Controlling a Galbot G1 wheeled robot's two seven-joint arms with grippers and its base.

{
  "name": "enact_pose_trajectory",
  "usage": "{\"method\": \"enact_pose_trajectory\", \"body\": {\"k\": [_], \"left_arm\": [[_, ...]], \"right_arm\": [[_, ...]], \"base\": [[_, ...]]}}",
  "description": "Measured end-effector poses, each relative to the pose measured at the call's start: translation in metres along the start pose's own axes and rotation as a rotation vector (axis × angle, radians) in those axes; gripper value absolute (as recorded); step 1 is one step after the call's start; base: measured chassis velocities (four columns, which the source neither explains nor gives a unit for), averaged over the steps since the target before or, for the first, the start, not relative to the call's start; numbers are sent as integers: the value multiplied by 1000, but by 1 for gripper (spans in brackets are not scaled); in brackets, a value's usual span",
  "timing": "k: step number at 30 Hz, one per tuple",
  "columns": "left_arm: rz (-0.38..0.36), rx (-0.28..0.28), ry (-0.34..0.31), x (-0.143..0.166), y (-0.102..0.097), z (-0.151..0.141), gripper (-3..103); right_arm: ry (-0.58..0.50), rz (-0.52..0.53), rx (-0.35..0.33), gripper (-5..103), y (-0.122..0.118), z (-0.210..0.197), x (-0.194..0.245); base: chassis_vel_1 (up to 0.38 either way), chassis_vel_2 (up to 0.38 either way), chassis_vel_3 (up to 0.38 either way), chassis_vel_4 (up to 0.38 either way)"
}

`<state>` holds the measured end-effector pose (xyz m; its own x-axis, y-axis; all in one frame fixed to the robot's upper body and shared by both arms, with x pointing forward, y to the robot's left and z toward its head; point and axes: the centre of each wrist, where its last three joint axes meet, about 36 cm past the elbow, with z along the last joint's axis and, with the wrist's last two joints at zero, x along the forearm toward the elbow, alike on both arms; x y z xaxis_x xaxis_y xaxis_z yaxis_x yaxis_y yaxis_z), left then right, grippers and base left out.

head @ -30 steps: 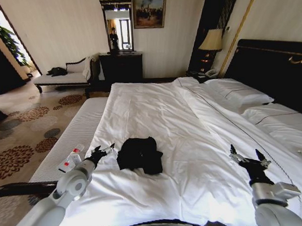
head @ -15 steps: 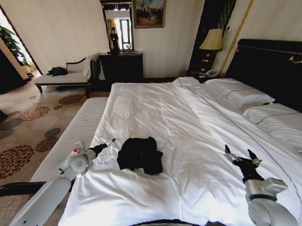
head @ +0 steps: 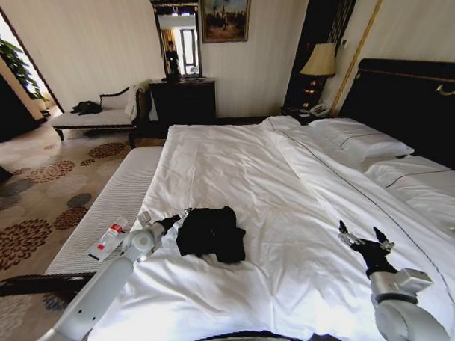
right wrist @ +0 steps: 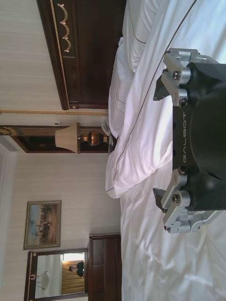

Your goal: Fold the clothes on the bed.

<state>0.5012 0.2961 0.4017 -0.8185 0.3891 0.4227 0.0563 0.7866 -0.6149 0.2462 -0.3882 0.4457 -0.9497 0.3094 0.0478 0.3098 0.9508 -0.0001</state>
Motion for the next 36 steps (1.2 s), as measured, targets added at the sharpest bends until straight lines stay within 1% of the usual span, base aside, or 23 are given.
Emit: {"method": "enact_pose_trajectory", "body": {"k": [2,5,8,14,15,16,17,21,23,27,28,30,31,32,33,34,35,36], "left_arm": [[-18,17,5,-4,6,2,100],[-29,26,8,-6,8,3,100],[-36,43,17,-15,3,6,100],[-44,52,35,-21,-1,12,100],[-51,54,40,-23,0,13,103],[-57,57,45,-24,0,15,99],[-57,57,45,-24,0,15,99],[-46,57,53,-28,-6,15,78],[-44,58,52,-30,-7,15,78],[-43,55,51,-33,-10,14,57],[-43,55,51,-33,-10,14,57],[-48,53,55,-34,-10,14,45],[-48,53,55,-34,-10,14,45],[-53,54,58,-35,-9,14,40],[-57,55,59,-35,-9,15,40],[-60,56,61,-35,-9,15,34],[-60,56,61,-35,-9,15,34],[-64,58,64,-34,-8,17,28]], "right_arm": [[0,0,3,100,-1,-1,-1],[1,0,5,100,-1,-1,-1],[3,-1,5,100,0,-1,-2],[5,0,6,100,0,-1,-1],[5,3,8,100,-2,-2,-1],[6,6,12,100,-3,-2,0],[6,6,12,100,-3,-2,0],[5,8,14,100,-5,-3,0],[5,7,13,100,-4,-3,0],[7,4,11,100,-2,-3,-1],[7,4,11,100,-2,-3,-1],[8,6,12,100,-3,-3,0],[8,6,12,100,-3,-3,0],[7,9,13,100,-4,-4,0],[7,10,13,100,-4,-5,0],[7,11,12,100,-4,-5,-1],[7,11,12,100,-4,-5,-1],[6,11,12,100,-4,-6,-1]], "base": [[0,0,0,0],[0,0,0,0],[0,0,0,0],[0,0,0,0],[0,0,0,0],[0,0,0,0],[0,0,0,0],[0,0,0,0],[0,0,0,0],[0,0,0,0],[0,0,0,0],[0,0,0,0],[0,0,0,0],[0,0,0,0],[0,0,0,0],[0,0,0,0],[0,0,0,0],[0,0,0,0]]}}
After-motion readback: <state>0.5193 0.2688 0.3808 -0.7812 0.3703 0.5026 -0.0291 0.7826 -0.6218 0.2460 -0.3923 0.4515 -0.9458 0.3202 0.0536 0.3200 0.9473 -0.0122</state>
